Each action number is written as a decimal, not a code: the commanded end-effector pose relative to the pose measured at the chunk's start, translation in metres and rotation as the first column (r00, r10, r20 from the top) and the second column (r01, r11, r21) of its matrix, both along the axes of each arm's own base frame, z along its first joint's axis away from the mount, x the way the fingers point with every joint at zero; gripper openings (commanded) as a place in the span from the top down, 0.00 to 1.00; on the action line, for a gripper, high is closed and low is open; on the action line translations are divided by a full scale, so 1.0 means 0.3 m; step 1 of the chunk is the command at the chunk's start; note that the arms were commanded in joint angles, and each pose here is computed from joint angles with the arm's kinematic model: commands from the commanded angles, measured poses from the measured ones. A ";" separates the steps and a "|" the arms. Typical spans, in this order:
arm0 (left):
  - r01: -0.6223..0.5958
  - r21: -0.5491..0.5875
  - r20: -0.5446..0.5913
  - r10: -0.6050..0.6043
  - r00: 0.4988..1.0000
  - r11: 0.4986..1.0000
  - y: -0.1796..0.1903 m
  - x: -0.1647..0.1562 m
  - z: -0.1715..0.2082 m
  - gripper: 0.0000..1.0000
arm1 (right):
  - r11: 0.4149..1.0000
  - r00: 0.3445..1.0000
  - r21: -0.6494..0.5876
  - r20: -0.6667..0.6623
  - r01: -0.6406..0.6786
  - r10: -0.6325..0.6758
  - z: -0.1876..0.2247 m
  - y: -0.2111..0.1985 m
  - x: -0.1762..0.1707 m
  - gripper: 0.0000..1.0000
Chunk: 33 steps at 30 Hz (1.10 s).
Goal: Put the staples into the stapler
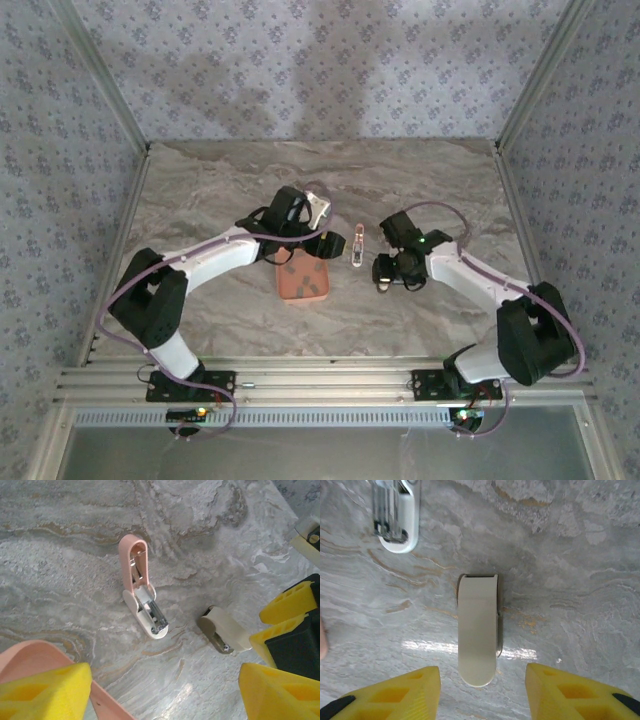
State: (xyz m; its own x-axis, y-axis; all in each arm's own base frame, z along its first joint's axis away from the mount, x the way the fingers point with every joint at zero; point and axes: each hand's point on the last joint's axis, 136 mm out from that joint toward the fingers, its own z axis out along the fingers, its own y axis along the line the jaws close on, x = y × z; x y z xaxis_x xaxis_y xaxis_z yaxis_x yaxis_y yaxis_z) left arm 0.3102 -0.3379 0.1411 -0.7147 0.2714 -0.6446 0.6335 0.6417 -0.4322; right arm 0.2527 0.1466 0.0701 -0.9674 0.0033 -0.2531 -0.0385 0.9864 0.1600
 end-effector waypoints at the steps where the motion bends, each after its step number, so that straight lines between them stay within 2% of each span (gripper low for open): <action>1: -0.029 0.003 0.023 0.029 0.999 1.000 0.031 0.003 0.034 0.22 | 0.997 1.000 -0.077 -0.009 -0.025 0.025 -0.005 -0.016 0.007 0.52; 10: -0.048 0.010 0.025 0.048 0.999 0.999 0.063 0.000 0.031 0.22 | 0.995 0.997 -0.079 -0.057 -0.061 0.056 -0.077 0.022 0.015 0.55; 17: -0.063 0.011 0.020 0.062 0.998 0.998 0.080 0.003 0.023 0.22 | 0.993 0.994 -0.082 -0.079 -0.082 0.075 -0.111 0.033 0.018 0.69; 23: -0.074 0.009 0.032 0.073 0.997 0.997 0.095 0.002 0.031 0.22 | 0.992 0.996 -0.100 -0.063 -0.075 0.069 -0.068 0.009 0.019 0.75; 33: -0.150 0.002 0.061 0.150 0.987 0.989 0.163 0.006 0.042 0.21 | 0.994 1.000 -0.104 0.006 -0.024 0.025 0.001 -0.104 0.142 0.76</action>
State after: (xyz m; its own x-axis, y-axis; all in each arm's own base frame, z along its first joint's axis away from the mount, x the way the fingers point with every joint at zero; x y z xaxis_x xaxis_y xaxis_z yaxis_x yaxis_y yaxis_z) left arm 0.3084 -0.2969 0.1436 -0.7219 0.2087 -0.6598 0.5706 0.7189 -0.3969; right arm 0.2842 0.1290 0.0591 -0.9724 -0.0320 -0.2311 -0.0526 0.9951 0.0837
